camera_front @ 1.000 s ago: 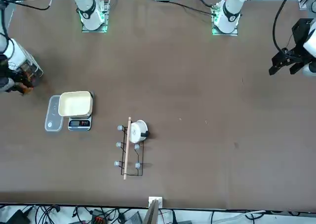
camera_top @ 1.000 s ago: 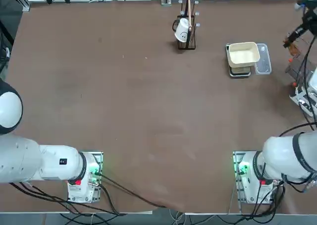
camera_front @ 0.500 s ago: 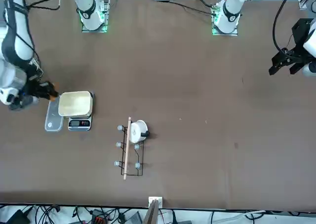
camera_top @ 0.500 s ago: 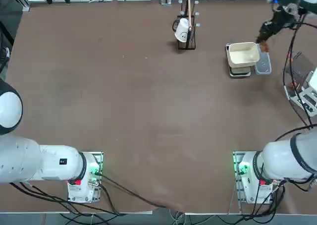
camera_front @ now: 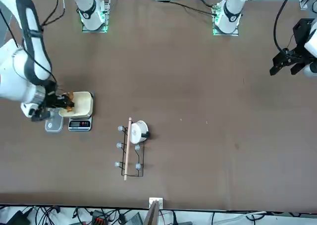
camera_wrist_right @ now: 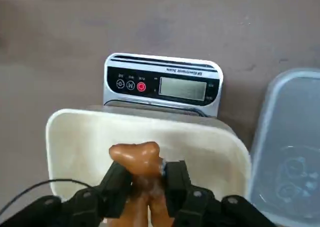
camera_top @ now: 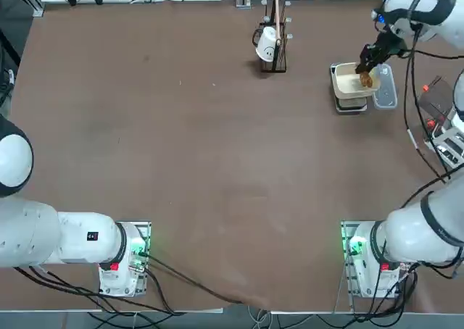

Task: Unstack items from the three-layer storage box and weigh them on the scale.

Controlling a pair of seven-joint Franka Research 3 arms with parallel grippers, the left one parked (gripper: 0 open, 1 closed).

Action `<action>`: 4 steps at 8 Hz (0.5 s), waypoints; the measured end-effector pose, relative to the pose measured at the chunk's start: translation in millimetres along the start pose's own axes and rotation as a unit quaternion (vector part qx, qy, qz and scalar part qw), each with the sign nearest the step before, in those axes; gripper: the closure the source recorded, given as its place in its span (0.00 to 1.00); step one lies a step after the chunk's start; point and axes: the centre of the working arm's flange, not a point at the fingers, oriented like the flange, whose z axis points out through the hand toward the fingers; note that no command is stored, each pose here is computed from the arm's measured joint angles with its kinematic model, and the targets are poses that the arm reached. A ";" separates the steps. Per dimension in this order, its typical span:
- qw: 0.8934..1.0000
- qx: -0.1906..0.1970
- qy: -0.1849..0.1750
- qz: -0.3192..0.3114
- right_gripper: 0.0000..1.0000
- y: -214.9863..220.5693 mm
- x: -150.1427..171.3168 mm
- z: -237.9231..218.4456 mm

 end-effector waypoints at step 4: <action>1.000 -0.006 0.020 -0.001 0.02 0.9 3.9 -26.1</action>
